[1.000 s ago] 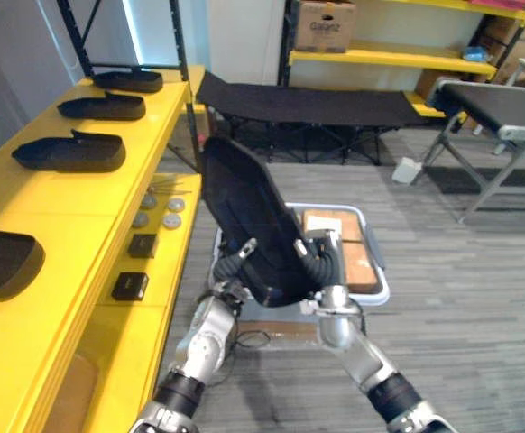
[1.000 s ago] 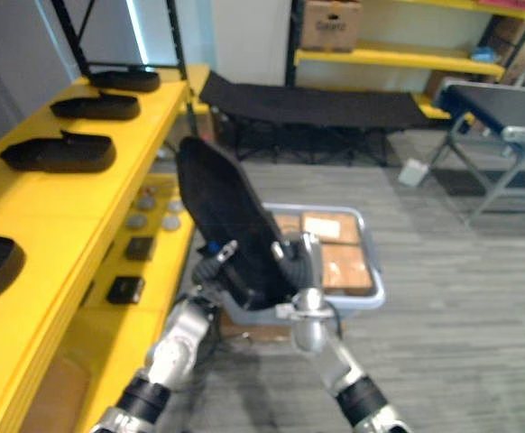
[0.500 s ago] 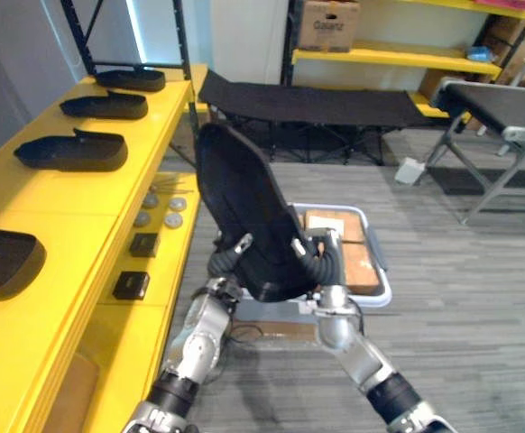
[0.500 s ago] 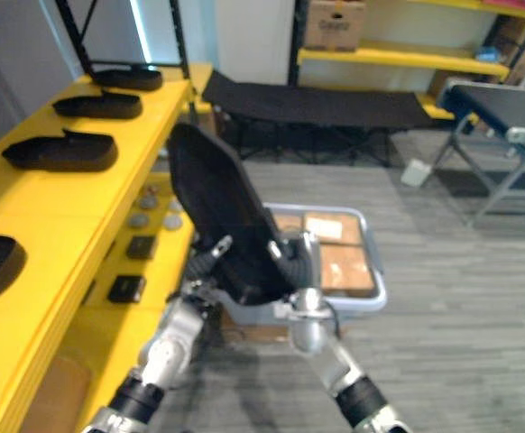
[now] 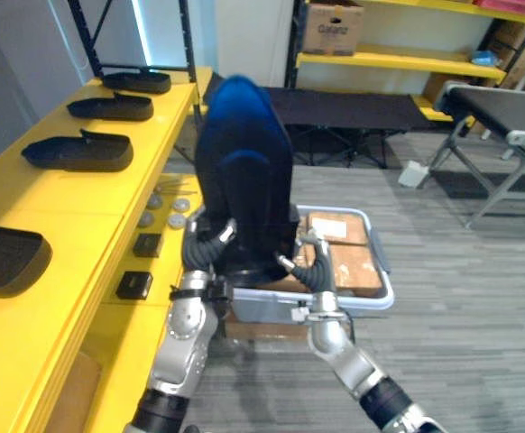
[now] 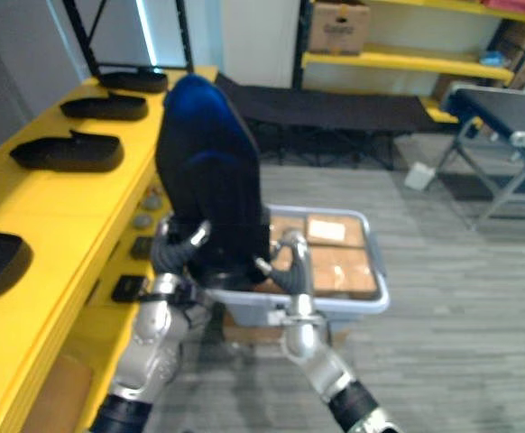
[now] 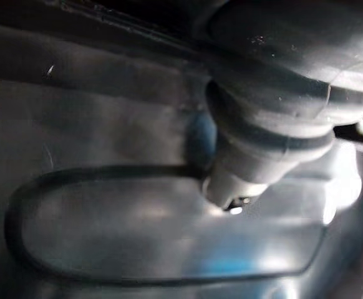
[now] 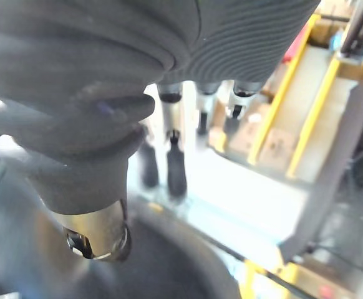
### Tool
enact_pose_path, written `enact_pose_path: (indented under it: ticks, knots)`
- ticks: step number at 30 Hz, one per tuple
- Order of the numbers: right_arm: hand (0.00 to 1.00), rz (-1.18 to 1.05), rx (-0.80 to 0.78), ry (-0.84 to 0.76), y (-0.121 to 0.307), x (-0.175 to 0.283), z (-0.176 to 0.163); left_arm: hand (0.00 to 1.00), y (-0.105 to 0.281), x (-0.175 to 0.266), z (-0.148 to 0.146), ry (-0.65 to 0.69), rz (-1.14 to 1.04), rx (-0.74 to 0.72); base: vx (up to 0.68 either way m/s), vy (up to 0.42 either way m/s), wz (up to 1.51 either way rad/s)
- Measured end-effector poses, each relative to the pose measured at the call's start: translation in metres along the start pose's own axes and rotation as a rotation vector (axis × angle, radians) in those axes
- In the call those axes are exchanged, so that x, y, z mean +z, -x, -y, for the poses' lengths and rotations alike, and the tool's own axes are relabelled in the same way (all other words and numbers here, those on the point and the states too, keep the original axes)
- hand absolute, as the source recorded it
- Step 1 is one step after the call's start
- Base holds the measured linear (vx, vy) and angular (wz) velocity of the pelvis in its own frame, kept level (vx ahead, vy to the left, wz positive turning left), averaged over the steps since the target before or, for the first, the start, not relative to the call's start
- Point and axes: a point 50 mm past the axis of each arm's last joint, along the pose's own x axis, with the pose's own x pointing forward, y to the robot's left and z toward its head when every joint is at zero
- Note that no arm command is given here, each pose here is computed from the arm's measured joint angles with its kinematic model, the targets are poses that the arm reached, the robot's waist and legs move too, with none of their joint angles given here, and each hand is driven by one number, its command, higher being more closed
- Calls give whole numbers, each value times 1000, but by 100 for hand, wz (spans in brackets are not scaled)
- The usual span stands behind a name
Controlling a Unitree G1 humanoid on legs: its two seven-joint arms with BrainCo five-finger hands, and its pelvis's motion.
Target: Walk over and take plastic housings, then place them on the shelf
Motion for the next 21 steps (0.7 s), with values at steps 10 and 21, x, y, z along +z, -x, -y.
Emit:
enact_pose_path:
  ticks: [10,21]
  knots:
    - [0,-106,-164,-81,10,-6,68,100,16,1,-64,-263,27,345,3,7,-7]
    - [0,-485,-290,-125,71,-51,115,100,34,4,-84,-200,33,438,12,20,-13]
